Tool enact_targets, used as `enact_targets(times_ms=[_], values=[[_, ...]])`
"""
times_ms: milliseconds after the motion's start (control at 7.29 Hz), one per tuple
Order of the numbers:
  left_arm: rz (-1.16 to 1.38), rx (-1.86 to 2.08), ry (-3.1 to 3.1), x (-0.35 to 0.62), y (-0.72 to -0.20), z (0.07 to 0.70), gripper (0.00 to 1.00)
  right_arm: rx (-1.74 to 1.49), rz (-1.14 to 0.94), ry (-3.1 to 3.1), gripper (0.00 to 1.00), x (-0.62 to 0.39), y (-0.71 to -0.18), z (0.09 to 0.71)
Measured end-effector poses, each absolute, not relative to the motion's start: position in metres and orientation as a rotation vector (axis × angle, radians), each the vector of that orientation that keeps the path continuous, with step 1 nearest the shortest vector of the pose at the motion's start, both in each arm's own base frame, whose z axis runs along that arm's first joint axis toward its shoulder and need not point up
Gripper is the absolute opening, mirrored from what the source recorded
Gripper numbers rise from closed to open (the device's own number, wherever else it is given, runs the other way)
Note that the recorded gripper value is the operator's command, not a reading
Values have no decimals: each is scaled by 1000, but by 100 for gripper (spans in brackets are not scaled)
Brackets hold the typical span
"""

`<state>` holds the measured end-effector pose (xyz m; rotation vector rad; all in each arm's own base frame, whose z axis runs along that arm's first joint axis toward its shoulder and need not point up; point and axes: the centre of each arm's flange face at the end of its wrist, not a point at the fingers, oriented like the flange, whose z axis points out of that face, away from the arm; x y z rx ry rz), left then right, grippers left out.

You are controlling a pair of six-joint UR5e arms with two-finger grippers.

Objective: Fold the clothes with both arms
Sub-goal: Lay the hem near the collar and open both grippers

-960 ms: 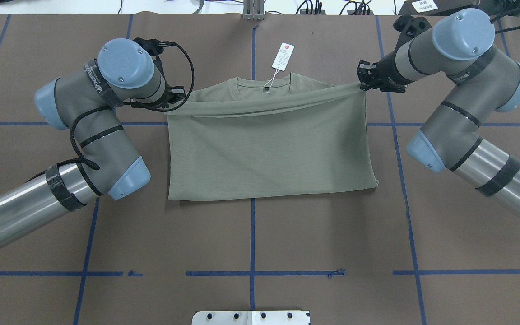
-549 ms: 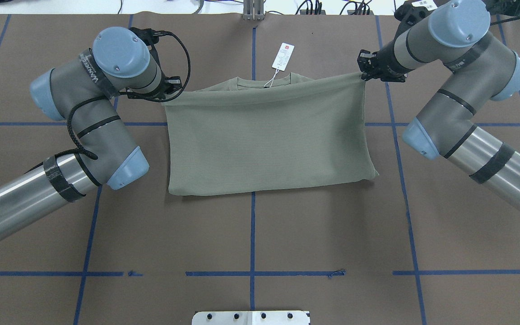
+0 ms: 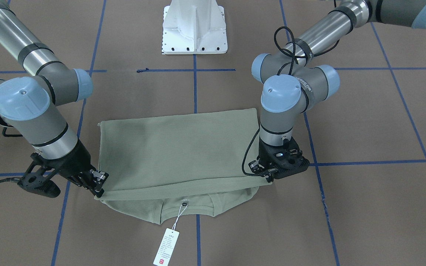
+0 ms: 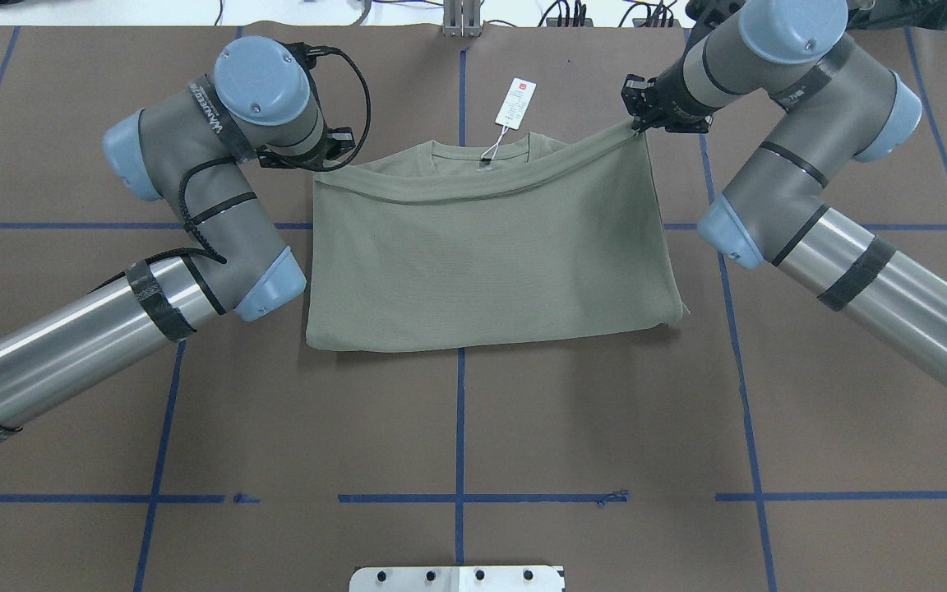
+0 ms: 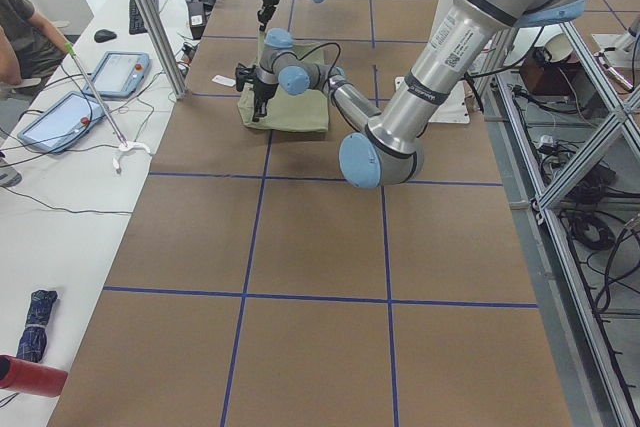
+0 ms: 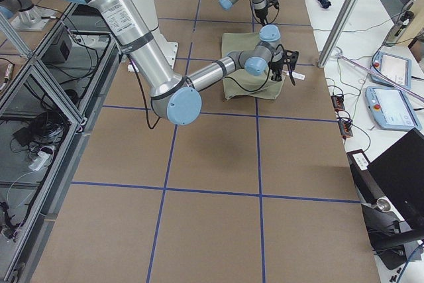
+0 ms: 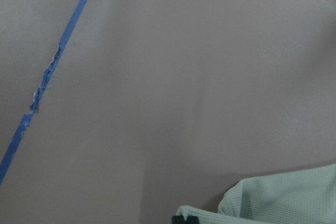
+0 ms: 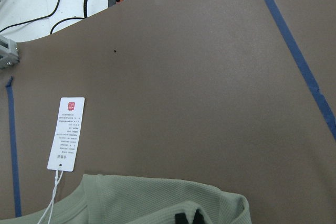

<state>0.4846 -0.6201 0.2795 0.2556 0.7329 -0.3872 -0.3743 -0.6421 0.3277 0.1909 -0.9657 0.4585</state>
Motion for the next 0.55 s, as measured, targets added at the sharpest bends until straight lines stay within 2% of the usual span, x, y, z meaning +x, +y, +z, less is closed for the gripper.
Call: enact_targets(times_ms=[137,549], values=[[-386,257,733,487,-623,282,100,186,460,-958,100,-377,-643,332],[-382,268,732,482,-627,285,100,203,410,-942,100,-378,-644,341]])
